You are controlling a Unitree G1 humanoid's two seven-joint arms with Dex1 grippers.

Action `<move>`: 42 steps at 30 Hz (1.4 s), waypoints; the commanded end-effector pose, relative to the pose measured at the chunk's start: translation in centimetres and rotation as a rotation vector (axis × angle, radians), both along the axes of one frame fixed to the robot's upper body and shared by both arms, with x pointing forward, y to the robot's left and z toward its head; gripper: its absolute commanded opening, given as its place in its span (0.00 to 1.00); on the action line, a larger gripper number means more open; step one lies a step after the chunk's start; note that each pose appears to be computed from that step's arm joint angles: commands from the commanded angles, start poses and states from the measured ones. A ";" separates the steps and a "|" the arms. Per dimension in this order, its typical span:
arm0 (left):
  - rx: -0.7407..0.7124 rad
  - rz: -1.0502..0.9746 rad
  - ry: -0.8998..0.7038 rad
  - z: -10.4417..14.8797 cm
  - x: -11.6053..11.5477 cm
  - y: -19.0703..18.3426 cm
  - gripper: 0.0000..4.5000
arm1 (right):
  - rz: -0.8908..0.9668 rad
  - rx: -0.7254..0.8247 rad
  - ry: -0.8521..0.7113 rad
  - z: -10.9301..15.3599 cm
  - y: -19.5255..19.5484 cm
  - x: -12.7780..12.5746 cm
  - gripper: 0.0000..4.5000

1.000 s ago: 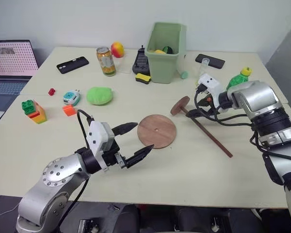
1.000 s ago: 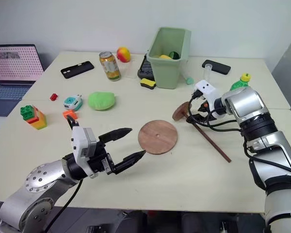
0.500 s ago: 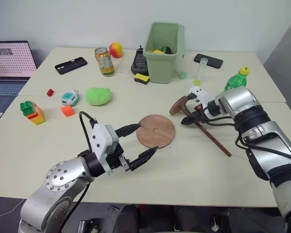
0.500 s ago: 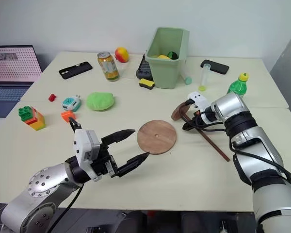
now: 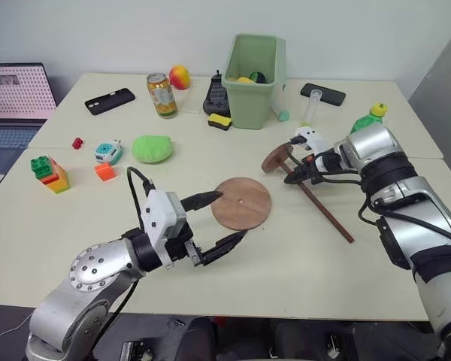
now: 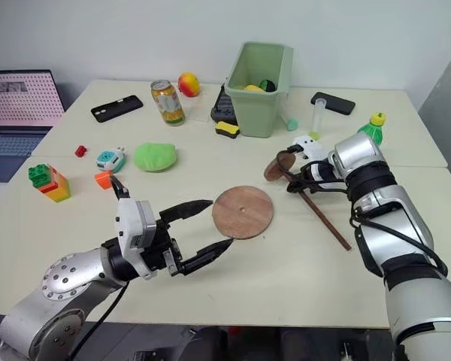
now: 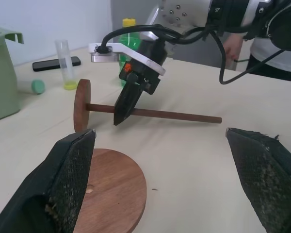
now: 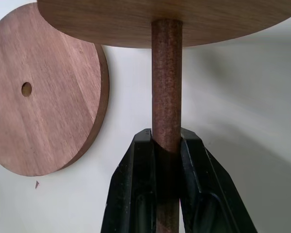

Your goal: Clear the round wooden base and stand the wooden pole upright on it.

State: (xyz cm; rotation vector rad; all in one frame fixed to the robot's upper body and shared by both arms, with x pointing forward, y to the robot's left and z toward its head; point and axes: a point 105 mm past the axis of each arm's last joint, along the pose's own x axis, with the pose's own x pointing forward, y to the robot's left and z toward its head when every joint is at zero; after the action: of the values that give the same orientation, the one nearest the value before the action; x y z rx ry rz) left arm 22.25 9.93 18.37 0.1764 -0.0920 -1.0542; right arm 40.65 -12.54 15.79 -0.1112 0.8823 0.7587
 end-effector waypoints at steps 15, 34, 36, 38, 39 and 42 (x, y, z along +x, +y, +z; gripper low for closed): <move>-0.123 0.287 -0.008 -0.4 -0.4 4.3 1.00 | 0.103 0.705 -1.104 15.1 11.3 -6.2 0.06; -0.118 0.369 0.017 -2.2 -1.6 4.6 1.00 | -0.031 0.722 -1.036 8.9 12.4 -6.7 0.06; -0.115 0.373 0.014 -2.2 -1.6 4.7 1.00 | -0.025 0.727 -1.040 9.0 12.7 -6.6 0.06; -0.117 0.371 0.007 -2.0 -1.6 4.7 1.00 | -0.015 0.740 -1.043 9.3 13.2 -6.6 0.06; -0.117 0.371 0.006 -1.9 -1.5 4.7 1.00 | -0.012 0.744 -1.043 9.4 13.4 -6.5 0.06; -0.115 0.371 0.006 -1.9 -1.6 4.7 1.00 | -0.007 0.747 -1.041 9.3 13.7 -6.4 0.06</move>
State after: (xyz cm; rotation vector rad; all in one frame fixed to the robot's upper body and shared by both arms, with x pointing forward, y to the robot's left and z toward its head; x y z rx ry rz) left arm 21.06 15.05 15.14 0.0503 -0.0546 -0.6621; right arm 34.76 0.61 23.73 0.1543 -0.3453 0.8215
